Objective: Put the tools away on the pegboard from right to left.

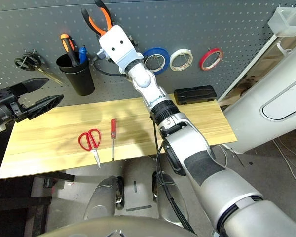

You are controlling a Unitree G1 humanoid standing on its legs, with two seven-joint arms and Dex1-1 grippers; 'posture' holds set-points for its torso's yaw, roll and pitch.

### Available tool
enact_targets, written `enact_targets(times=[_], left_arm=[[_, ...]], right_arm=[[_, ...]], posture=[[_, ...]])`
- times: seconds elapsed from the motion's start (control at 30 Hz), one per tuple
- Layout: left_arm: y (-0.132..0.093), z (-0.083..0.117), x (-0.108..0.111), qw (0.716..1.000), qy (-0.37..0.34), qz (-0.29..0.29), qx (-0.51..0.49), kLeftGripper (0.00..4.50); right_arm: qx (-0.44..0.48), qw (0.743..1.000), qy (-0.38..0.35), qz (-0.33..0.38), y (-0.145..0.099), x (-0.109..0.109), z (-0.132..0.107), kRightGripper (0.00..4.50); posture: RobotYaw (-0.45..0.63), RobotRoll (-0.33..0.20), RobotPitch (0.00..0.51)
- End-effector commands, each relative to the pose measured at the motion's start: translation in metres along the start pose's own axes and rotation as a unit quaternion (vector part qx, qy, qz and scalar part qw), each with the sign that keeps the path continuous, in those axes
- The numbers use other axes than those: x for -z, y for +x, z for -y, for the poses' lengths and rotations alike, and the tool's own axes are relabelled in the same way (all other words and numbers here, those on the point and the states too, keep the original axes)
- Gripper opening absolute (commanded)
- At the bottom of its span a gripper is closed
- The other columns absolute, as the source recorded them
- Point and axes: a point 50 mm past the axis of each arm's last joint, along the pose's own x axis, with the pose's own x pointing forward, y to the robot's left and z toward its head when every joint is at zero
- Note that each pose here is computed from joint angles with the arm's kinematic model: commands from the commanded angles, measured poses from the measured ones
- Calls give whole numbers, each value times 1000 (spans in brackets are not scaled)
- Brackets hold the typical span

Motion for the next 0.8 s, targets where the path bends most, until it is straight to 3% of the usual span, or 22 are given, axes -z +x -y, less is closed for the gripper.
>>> enact_targets(times=[0.03,0.4,0.6,0.8], left_arm=[[3,3,2,1000,-4,-3,7,4500],[9,5,6,1000,-10,2,16,4500],[14,8,9,1000,-14,6,20,4500],[17,13,11,999,-23,6,24,4500]], right_arm=[[19,1000,8,-5,-2,3,7,2443],[21,998,9,-57,-13,22,11,2443],[14,998,13,-53,-18,23,15,4424],[8,1000,16,4,-26,-2,34,4473]], posture=[[99,0,107],[85,0,107],[88,0,108],[84,0,115]])
